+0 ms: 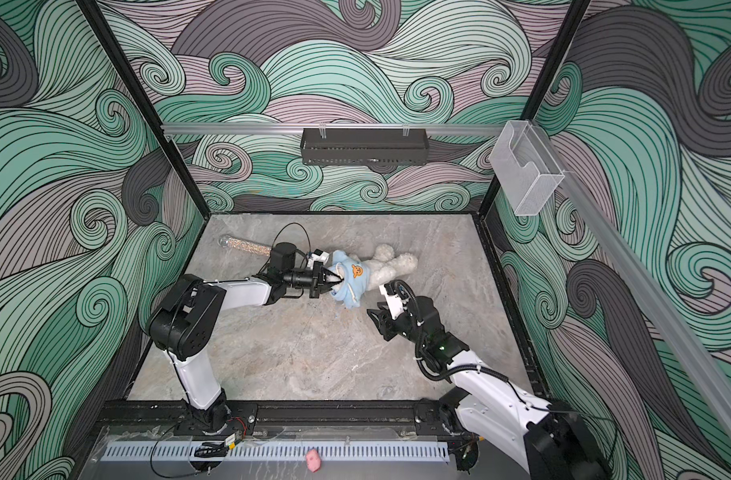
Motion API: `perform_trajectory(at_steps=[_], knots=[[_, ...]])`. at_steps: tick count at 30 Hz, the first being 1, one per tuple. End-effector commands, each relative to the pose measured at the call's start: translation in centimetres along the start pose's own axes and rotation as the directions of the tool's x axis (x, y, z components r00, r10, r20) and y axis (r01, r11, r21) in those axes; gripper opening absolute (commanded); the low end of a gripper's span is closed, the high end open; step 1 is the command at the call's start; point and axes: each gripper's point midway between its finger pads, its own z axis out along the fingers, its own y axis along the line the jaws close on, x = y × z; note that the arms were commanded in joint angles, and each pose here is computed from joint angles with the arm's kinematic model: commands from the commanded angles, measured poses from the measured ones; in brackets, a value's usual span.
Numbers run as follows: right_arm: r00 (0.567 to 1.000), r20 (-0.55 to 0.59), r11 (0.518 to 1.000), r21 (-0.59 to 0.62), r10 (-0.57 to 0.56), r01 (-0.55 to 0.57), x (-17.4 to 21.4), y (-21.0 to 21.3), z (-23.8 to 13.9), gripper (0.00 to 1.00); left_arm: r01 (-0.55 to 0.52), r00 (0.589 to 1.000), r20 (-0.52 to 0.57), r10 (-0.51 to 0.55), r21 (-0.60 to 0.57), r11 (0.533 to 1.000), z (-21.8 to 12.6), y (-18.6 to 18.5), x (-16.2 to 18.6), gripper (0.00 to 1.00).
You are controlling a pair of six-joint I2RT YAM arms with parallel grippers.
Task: Dress the teddy bear
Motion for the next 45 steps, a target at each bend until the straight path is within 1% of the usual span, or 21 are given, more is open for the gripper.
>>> perform_trajectory(at_steps=[1,3,7,13,16,18,22,24,26,29,32,34,36,39,41,45], knots=[[0.989,0.115,0.994,-0.061,-0.088,0.096,-2.0,1.0,0.5,0.36,-0.029,0.996,-0.087,0.034,0.052,0.998,-0.4,-2.7,1.6,0.00],[0.986,0.130,0.991,-0.075,-0.103,0.113,-2.1,1.1,0.9,0.34,-0.031,0.994,-0.100,0.035,0.037,0.999,-0.5,-2.9,2.0,0.00],[0.980,0.140,0.984,-0.093,-0.140,0.154,-2.5,1.2,1.9,0.33,-0.045,0.992,-0.117,0.048,0.030,0.999,-0.7,-3.6,2.5,0.00],[0.980,0.136,0.980,-0.114,-0.148,0.163,-2.8,1.1,3.5,0.35,-0.056,0.989,-0.134,0.060,0.034,0.998,-0.3,-4.3,3.0,0.00],[0.976,0.160,0.979,-0.120,-0.147,0.167,-3.2,1.2,3.8,0.36,-0.061,0.988,-0.142,0.066,0.036,0.997,-0.1,-4.4,3.2,0.00],[0.976,0.159,0.980,-0.111,-0.147,0.165,-3.4,1.0,4.1,0.36,-0.063,0.987,-0.148,0.067,0.036,0.997,0.0,-4.4,3.3,0.00],[0.976,0.157,0.986,-0.054,-0.149,0.159,-3.6,-0.1,4.5,0.36,-0.068,0.986,-0.151,0.073,0.037,0.997,0.1,-4.4,3.4,0.00],[0.975,0.162,0.986,-0.041,-0.150,0.159,-3.8,-0.3,4.5,0.34,-0.071,0.985,-0.153,0.076,0.037,0.997,0.1,-4.4,3.4,0.00],[0.974,0.169,0.986,-0.049,-0.149,0.159,-4.0,-0.2,4.4,0.29,-0.069,0.985,-0.155,0.073,0.034,0.997,0.2,-4.3,3.5,0.00],[0.980,0.145,0.989,-0.042,-0.138,0.145,-3.5,-0.4,4.4,0.17,-0.069,0.986,-0.151,0.072,0.026,0.997,0.2,-4.0,3.5,0.00],[0.992,0.079,0.995,0.028,-0.101,0.099,-2.4,-1.8,4.6,0.05,-0.071,0.987,-0.143,0.074,0.026,0.997,0.1,-4.2,3.3,0.00],[0.998,0.022,0.994,0.091,-0.067,0.064,-1.3,-3.0,4.5,0.01,-0.070,0.988,-0.138,0.073,0.030,0.997,0.0,-4.6,3.2,0.00],[1.000,-0.024,0.981,0.192,-0.017,0.022,0.0,-4.9,4.2,0.00,-0.070,0.988,-0.133,0.075,0.046,0.996,-0.3,-5.4,3.1,0.00],[0.996,-0.064,0.937,0.346,0.064,-0.038,1.6,-7.9,3.2,0.00,-0.063,0.990,-0.123,0.071,0.067,0.996,-0.9,-6.5,3.1,0.00],[0.992,-0.071,0.906,0.419,0.101,-0.062,2.1,-9.4,2.4,0.00,-0.071,0.990,-0.118,0.079,0.076,0.995,-1.3,-7.2,3.3,0.00],[0.987,-0.079,0.841,0.536,0.139,-0.075,2.3,-11.7,1.0,0.00,-0.085,0.988,-0.123,0.095,0.085,0.993,-1.9,-8.3,4.2,0.00]])
